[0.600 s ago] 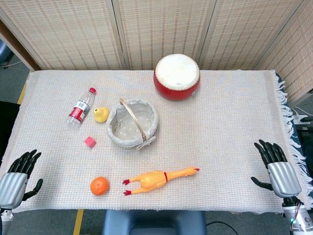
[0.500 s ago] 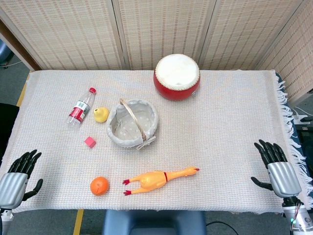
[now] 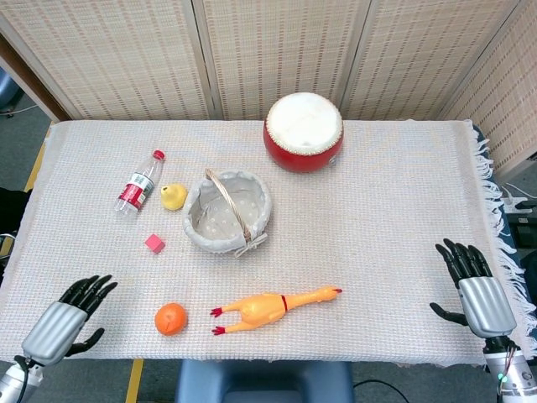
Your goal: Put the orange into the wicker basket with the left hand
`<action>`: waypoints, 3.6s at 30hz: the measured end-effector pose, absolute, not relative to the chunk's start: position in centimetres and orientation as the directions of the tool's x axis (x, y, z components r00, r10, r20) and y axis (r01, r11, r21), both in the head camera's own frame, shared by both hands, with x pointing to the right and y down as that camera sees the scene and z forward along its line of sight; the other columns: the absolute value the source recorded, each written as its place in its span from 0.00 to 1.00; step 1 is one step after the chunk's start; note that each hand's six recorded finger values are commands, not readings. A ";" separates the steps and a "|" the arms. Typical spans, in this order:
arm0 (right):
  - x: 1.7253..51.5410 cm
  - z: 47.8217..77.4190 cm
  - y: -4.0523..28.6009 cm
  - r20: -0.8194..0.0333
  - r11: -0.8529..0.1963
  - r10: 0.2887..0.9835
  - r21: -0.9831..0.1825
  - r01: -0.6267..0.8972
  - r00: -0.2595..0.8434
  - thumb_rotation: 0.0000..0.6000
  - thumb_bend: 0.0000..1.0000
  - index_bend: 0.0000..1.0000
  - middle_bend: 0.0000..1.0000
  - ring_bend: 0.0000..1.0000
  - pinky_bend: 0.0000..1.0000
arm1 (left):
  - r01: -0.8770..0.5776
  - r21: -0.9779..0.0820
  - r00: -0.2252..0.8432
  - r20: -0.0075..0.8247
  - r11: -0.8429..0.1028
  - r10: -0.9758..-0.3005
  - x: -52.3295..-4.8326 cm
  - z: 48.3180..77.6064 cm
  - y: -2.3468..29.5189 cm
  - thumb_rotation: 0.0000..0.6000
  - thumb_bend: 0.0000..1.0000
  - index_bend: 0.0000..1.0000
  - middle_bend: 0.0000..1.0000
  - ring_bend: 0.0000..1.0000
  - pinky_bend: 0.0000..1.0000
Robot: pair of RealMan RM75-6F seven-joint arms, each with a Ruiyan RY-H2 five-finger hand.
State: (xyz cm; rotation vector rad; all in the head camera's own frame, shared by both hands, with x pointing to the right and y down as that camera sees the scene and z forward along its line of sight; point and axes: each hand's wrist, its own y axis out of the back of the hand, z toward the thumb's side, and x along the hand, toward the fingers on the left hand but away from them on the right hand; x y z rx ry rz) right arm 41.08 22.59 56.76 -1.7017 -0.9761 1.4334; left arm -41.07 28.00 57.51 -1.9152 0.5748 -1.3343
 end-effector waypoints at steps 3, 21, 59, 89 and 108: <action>41.1 56.8 22.6 -0.467 -0.476 0.878 -0.872 0.111 0.103 1.00 0.03 0.00 0.00 0.00 0.00 | 0.099 -0.733 0.412 0.646 -0.673 -0.643 -40.2 58.3 28.3 1.00 0.33 0.00 0.00 0.00 0.09; 41.1 56.8 22.5 -0.475 -0.483 0.875 -0.866 0.128 0.093 1.00 0.03 0.00 0.00 0.00 0.00 | 0.285 -0.659 0.502 0.721 -0.696 -0.477 -34.6 62.3 28.4 1.00 0.33 0.00 0.00 0.00 0.09; 41.2 56.8 22.4 -0.468 -0.473 0.881 -0.870 0.136 0.072 1.00 0.03 0.00 0.00 0.00 0.00 | 0.241 -0.663 0.575 0.686 -0.709 -0.446 -30.2 64.1 30.2 1.00 0.40 0.08 0.00 0.04 0.26; 41.3 56.6 22.3 -0.463 -0.469 0.883 -0.870 0.151 0.070 1.00 0.03 0.00 0.00 0.00 0.00 | 0.215 -0.711 0.522 0.663 -0.670 -0.536 -29.4 65.0 28.2 1.00 0.61 0.70 0.64 0.60 0.73; 41.2 56.5 22.5 -0.472 -0.477 0.879 -0.862 0.170 0.076 1.00 0.03 0.00 0.00 0.00 0.00 | 0.003 -0.849 0.619 0.417 -0.529 -0.666 -20.8 58.6 18.1 1.00 0.61 0.69 0.63 0.60 0.72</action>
